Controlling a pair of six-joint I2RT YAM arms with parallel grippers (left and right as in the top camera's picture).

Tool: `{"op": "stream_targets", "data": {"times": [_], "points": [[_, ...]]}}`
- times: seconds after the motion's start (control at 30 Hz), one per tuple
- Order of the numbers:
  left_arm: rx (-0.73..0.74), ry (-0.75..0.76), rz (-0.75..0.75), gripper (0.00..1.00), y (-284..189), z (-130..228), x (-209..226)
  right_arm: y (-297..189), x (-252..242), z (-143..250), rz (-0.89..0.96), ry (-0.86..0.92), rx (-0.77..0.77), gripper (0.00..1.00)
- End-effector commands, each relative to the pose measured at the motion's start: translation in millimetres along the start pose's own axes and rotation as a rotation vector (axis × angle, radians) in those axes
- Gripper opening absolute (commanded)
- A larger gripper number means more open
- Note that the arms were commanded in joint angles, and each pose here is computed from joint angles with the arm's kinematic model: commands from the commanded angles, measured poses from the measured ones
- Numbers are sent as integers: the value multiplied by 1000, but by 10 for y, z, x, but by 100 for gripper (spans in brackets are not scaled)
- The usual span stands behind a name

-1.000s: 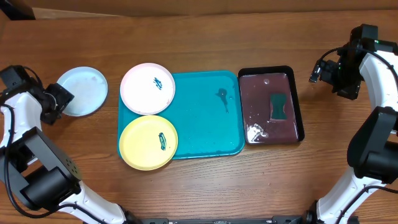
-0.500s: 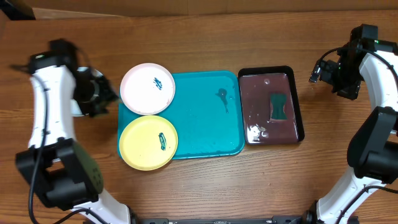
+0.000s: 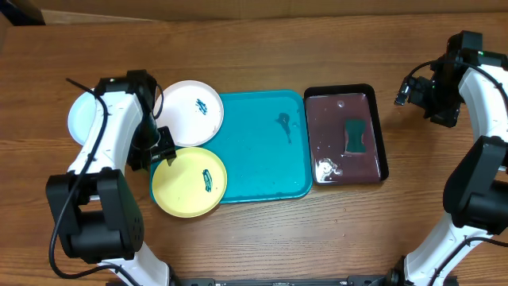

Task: Clean dirty plates on tray and stack at the side
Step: 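Grip the yellow plate rim with the left gripper and drag it to tray center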

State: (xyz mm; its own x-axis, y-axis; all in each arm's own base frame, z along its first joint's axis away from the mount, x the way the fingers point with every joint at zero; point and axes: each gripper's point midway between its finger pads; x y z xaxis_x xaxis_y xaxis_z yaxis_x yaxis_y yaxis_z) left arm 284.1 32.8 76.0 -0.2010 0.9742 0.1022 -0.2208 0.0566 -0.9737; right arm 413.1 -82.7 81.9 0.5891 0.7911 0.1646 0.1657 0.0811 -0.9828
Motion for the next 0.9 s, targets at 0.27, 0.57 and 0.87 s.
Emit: {"op": "stream_targets", "data": {"times": [0.27, 0.57, 0.87], "points": [[10, -35, -34, 54, 358, 80, 100, -168, 61, -83, -18, -8, -53, 100], [13, -104, 13, 40, 502, 76, 226, -168, 60, -83, -18, -8, -53, 100], [28, -102, 32, 23, 567, 122, 191, -168, 61, -83, -18, -8, -53, 100]]}}
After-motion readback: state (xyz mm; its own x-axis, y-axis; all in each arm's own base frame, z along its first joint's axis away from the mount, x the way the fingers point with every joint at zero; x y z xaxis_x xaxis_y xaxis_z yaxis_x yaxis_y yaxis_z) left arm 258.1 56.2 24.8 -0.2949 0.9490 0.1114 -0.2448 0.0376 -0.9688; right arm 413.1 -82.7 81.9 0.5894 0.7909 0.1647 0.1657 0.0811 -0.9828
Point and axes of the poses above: each gripper's point midway between its finger pads, its own y axis out along the fingers, its own x axis along the line the jaws close on, z = x × y, and after that the axes turned 12 degrees about y, right-handed
